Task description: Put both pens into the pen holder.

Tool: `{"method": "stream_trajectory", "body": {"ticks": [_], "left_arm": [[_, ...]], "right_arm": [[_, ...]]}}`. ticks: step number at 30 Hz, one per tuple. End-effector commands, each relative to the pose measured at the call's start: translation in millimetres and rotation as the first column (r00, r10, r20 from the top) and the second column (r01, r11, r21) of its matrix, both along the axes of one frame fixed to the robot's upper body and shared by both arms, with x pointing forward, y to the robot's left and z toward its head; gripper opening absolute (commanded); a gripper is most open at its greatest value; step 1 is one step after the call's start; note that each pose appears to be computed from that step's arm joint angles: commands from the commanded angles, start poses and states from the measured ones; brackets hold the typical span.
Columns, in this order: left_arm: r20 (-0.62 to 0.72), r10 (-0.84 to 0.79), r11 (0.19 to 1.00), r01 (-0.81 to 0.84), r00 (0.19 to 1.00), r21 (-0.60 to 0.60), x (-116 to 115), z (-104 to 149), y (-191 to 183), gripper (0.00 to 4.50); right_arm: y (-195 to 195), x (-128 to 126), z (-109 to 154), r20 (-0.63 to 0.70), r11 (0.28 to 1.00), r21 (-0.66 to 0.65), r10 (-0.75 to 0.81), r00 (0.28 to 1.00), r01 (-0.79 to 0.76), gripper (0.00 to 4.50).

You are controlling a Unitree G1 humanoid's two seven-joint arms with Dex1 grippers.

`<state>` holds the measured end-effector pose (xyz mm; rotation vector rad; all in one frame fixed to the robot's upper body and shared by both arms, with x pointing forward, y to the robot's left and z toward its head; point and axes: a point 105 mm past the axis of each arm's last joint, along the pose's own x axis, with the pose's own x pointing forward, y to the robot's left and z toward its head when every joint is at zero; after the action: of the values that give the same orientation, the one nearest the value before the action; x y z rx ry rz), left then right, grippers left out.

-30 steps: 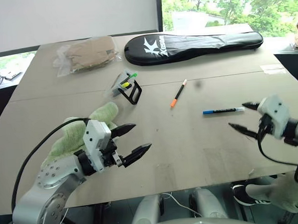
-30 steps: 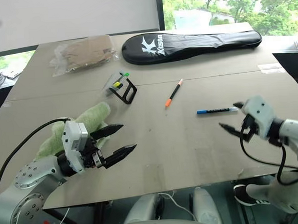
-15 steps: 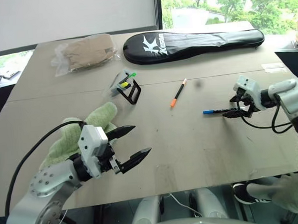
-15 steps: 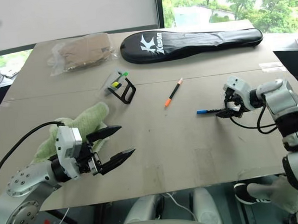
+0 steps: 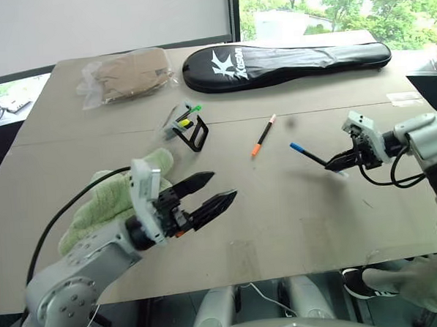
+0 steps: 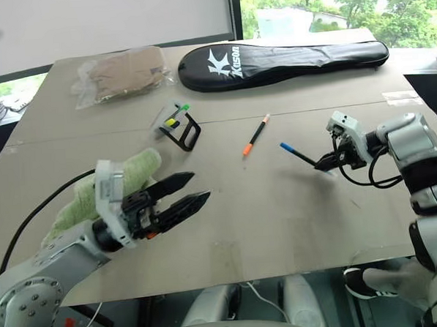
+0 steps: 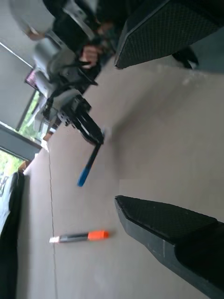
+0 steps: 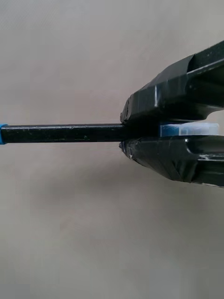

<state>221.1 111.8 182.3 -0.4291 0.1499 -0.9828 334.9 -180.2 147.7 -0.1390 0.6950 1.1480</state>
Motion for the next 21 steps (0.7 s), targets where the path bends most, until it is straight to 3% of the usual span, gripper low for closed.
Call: {"method": "stream_trajectory", "body": {"ticks": [1, 5, 10, 14, 17, 21], "left_arm": [[-0.098, 0.014, 0.988, -0.029, 0.995, -0.149, 7.2, 9.8, -5.6, 4.50], [-0.160, 0.051, 0.975, -0.084, 0.986, -0.205, 29.1, 11.5, -7.9, 4.50], [-0.136, 0.008, 0.977, -0.037, 0.991, -0.209, 38.3, 19.6, -17.4, 4.50], [-0.123, -0.037, 0.980, 0.012, 0.992, -0.199, 36.2, 21.3, -24.2, 3.34], [-0.115, -0.043, 0.978, 0.018, 0.992, -0.208, 34.5, 24.5, -25.9, 1.80], [-0.099, -0.018, 0.979, -0.002, 0.995, -0.204, 33.2, 26.5, -22.1, 0.13]], "right_arm": [[35.8, -26.4, 44.7, 0.080, 0.981, 0.189, 0.039, 0.996, -0.053, 0.04], [87.8, -64.4, 51.7, 0.133, 0.947, 0.295, 0.088, 0.987, -0.125, 0.04], [118.8, -78.5, 47.5, 0.175, 0.944, 0.284, 0.119, 0.977, -0.166, 0.04], [127.3, -80.1, 45.3, 0.195, 0.945, 0.267, 0.139, 0.971, -0.189, 0.00], [127.1, -79.0, 42.4, 0.200, 0.949, 0.250, 0.142, 0.969, -0.191, 0.00], [128.8, -78.1, 42.9, 0.219, 0.945, 0.253, 0.154, 0.963, -0.208, 0.00]]}}
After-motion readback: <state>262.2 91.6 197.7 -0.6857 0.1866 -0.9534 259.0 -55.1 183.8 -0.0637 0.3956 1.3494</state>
